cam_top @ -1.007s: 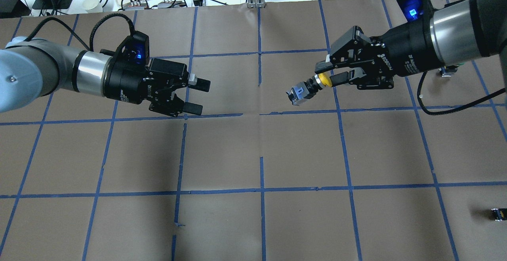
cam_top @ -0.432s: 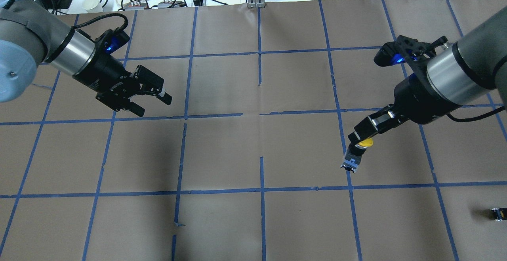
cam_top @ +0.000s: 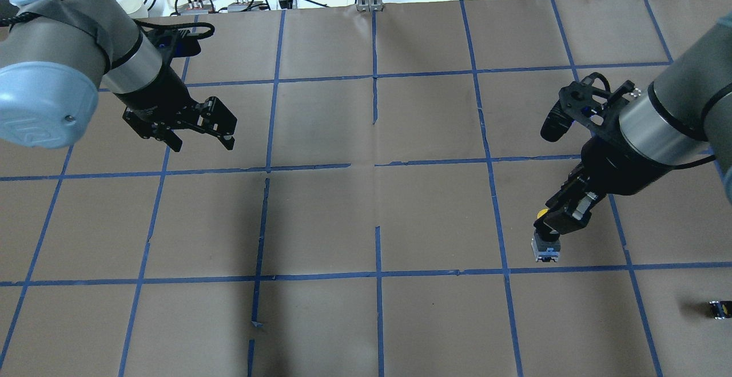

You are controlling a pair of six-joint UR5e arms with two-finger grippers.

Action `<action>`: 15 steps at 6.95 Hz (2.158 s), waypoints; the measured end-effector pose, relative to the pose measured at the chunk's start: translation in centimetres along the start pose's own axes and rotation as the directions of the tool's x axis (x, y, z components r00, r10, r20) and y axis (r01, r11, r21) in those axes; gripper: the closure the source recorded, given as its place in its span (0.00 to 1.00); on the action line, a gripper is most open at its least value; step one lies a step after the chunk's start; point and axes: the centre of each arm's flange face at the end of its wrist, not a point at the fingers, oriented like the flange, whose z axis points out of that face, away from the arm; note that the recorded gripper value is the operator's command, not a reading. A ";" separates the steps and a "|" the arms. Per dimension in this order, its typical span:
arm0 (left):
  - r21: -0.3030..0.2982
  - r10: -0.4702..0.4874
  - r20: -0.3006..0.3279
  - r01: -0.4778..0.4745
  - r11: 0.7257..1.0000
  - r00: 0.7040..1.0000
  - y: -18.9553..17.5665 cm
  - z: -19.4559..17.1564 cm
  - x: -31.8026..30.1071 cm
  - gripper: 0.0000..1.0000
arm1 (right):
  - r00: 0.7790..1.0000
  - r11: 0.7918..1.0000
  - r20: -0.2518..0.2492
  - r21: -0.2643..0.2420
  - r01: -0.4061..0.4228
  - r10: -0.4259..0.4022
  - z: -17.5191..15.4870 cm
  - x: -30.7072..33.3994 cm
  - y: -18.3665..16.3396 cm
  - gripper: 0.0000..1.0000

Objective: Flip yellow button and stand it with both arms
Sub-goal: 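Rotate the right gripper downward and lower the button toward the table, then set the button upright on its base and open the right gripper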

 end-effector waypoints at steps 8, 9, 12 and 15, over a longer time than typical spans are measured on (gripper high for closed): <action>0.088 -0.156 -0.044 0.160 0.983 0.987 -0.7 -2.1 5.5 0.00 | 0.785 0.787 -0.057 -0.026 0.616 -0.617 0.3 10.3 10.9 0.59; 0.086 -0.171 -0.058 0.176 0.981 0.984 -0.7 -2.1 5.8 0.00 | 0.733 0.735 -0.057 -0.026 0.678 -0.678 0.7 13.1 13.3 0.61; 0.094 -0.162 -0.057 0.167 0.982 0.985 -1.4 -2.9 6.3 0.00 | 0.474 0.475 -0.030 -0.052 0.879 -0.880 1.6 19.3 17.1 0.64; 0.101 -0.157 -0.030 0.159 0.982 0.987 -1.8 -3.8 6.3 0.00 | 0.317 0.318 -0.033 -0.059 0.946 -0.948 2.7 24.4 23.4 0.68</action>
